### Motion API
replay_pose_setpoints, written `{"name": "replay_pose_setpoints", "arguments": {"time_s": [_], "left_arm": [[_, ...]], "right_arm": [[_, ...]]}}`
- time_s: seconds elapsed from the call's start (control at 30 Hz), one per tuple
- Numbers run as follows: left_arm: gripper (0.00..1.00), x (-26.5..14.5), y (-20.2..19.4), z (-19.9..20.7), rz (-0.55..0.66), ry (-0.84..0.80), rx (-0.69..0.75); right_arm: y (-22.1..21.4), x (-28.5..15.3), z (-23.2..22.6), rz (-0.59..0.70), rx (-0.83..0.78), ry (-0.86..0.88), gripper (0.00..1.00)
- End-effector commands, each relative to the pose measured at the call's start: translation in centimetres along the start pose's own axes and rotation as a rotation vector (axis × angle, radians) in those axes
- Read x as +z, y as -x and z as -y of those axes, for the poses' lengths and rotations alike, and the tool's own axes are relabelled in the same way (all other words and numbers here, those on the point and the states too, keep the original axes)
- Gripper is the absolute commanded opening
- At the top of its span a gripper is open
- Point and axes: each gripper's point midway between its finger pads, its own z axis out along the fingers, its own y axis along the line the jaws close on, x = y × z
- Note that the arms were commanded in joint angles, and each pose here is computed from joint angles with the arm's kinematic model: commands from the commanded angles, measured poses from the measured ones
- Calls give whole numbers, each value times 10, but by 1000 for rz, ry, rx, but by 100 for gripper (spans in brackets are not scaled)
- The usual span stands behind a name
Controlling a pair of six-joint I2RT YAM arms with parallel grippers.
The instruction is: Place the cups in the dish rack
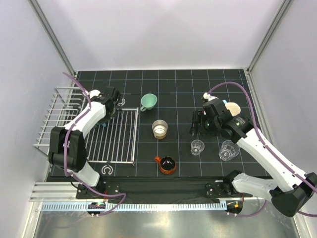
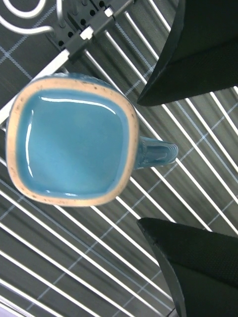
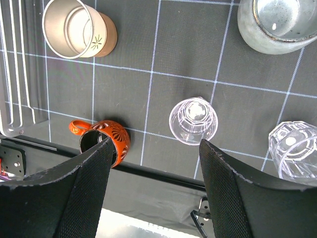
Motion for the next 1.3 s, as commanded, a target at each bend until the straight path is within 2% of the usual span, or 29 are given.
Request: {"name": "replay_pose_setpoints", "arguments": {"time_s": [0.0, 0.3, 0.53, 0.7, 0.83, 1.0, 1.17, 1.27], "left_arm": [[91, -18, 19, -6, 38, -28, -57], [99, -40, 14, -11, -8, -95, -57], [100, -66, 9, -14, -29, -140, -45], [100, -87, 9, -21, -46, -188, -34], [100, -104, 7, -20, -82, -264, 5], [100, -125, -4, -19, -141, -368, -15], [100, -149, -10, -11, -172, -521, -36], [99, -172, -15, 2, -204, -679, -26]], "right_arm": [[13, -1, -7, 44, -6, 23, 72], [20, 1, -13, 70, 1, 48, 72], [34, 5, -20, 86, -3, 46, 72], [53, 14, -17, 89, 15, -46, 72], [88, 15, -15, 152, 48, -116, 72], [124, 23, -21, 175, 55, -140, 72], [142, 30, -9, 170, 80, -178, 72], [143, 37, 8, 145, 133, -175, 72]]}}
